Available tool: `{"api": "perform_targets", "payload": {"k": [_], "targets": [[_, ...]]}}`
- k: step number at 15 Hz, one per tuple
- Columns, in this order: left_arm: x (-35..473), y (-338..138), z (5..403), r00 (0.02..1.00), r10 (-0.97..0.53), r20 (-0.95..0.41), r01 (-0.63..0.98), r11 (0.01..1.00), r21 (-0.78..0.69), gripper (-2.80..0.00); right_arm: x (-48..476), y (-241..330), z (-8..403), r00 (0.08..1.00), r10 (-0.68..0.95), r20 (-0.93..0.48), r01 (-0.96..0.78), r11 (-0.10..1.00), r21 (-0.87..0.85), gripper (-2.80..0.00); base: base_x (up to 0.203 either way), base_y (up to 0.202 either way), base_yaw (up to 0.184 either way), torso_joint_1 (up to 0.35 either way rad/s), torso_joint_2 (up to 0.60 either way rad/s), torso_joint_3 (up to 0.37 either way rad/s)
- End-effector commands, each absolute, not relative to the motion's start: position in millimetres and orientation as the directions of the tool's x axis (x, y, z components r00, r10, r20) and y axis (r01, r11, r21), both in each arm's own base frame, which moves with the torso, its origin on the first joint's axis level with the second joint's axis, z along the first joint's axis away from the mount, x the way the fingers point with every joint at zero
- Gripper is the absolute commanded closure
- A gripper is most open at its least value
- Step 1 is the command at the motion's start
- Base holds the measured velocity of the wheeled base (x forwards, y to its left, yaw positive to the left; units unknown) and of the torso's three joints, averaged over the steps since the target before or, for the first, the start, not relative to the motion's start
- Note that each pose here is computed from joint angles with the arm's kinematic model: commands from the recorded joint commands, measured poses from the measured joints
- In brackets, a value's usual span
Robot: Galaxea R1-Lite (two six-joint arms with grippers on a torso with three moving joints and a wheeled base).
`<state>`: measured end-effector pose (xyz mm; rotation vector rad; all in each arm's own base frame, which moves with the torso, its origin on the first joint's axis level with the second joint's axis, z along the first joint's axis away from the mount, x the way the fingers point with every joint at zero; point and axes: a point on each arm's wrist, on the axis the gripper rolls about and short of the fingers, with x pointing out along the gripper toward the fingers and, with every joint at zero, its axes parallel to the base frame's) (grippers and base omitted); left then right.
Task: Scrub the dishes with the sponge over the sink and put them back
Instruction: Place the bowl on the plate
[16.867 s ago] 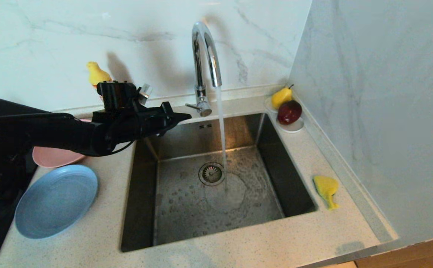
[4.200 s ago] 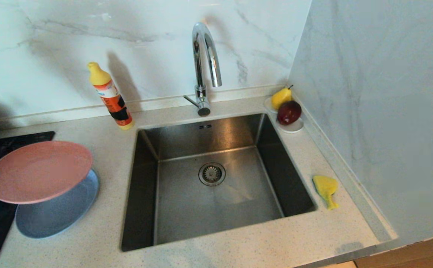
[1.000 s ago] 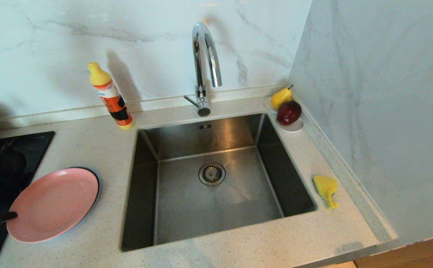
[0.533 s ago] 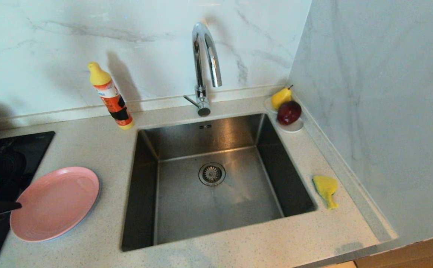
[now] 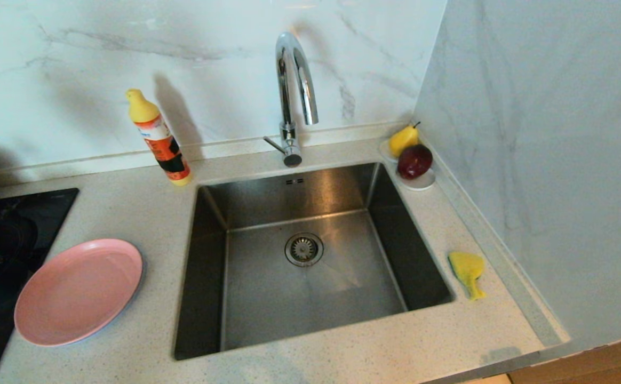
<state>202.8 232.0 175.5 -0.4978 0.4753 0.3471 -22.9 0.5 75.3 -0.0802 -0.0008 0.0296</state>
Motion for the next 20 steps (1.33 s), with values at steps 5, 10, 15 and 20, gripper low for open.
{"api": "perform_targets", "payload": {"k": [5, 10, 15, 20], "targets": [[209.3, 241.7, 207.1, 0.851, 0.282, -0.443, -0.384, 0.910, -0.159, 0.00, -22.9, 0.6, 75.3, 1.000, 0.031, 0.000, -0.031, 0.996, -0.081, 0.00, 0.000, 0.000, 0.000, 0.000, 0.00, 0.000], [227.1, 266.6, 203.5, 0.830, 0.332, -0.448, -0.370, 0.929, 0.003, 0.00, -22.8, 0.6, 74.9, 1.000, 0.031, -0.001, -0.031, 0.996, -0.081, 0.00, 0.000, 0.000, 0.000, 0.000, 0.00, 0.000], [233.0, 287.0, 200.0, 0.810, 0.355, -0.466, -0.362, 0.929, 0.079, -2.80, -22.9, 0.6, 75.2, 1.000, 0.031, 0.000, -0.031, 0.996, -0.080, 0.00, 0.000, 0.000, 0.000, 0.000, 0.00, 0.000], [244.8, 303.4, 187.2, 0.789, 0.345, -0.508, -0.362, 0.930, 0.069, -2.80, -22.9, 0.6, 75.3, 1.000, 0.031, 0.000, -0.031, 0.996, -0.081, 0.00, 0.000, 0.000, 0.000, 0.000, 0.00, 0.000]]}}
